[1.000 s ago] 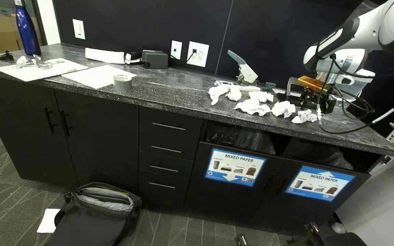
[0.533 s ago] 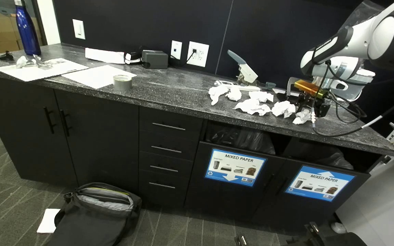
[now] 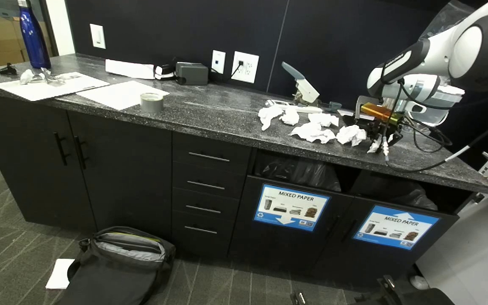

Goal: Pick up all the pieces of paper on the countertop and throw them in the bin

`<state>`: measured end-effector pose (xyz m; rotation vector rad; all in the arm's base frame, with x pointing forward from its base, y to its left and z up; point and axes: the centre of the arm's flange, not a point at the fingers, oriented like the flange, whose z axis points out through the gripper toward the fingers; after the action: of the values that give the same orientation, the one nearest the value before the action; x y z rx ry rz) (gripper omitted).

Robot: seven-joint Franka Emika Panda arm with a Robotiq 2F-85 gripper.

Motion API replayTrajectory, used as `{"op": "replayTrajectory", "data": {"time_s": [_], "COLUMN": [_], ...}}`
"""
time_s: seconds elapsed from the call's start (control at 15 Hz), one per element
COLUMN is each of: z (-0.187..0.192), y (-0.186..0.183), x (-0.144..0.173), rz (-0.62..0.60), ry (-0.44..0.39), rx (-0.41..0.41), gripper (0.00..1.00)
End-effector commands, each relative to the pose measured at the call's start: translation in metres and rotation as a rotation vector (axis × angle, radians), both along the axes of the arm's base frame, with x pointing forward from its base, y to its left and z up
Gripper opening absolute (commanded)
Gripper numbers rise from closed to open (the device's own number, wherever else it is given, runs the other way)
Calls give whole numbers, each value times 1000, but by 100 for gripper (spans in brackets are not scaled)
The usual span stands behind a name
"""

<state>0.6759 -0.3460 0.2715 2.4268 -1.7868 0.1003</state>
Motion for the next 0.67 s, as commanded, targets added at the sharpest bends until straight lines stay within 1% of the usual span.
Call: {"op": "replayTrajectory", "data": {"time_s": [0.0,0.07,0.2,0.33,0.4,0.47,0.53,0.6], "z": [7,7,9,7,8,7,8,5], "y": [27,36,50,69,78,89,100,112], "x": [-34,-45,-63,-84,-93,-102,-110,-117], "rz": [52,59,72,107,137,176,224,282], "ry": [67,76,101,129,133,131,130,136], "rx": [-23,-26,-38,-16,2,12,23,2], "gripper": [15,12,16,17,16,17,15,15]}}
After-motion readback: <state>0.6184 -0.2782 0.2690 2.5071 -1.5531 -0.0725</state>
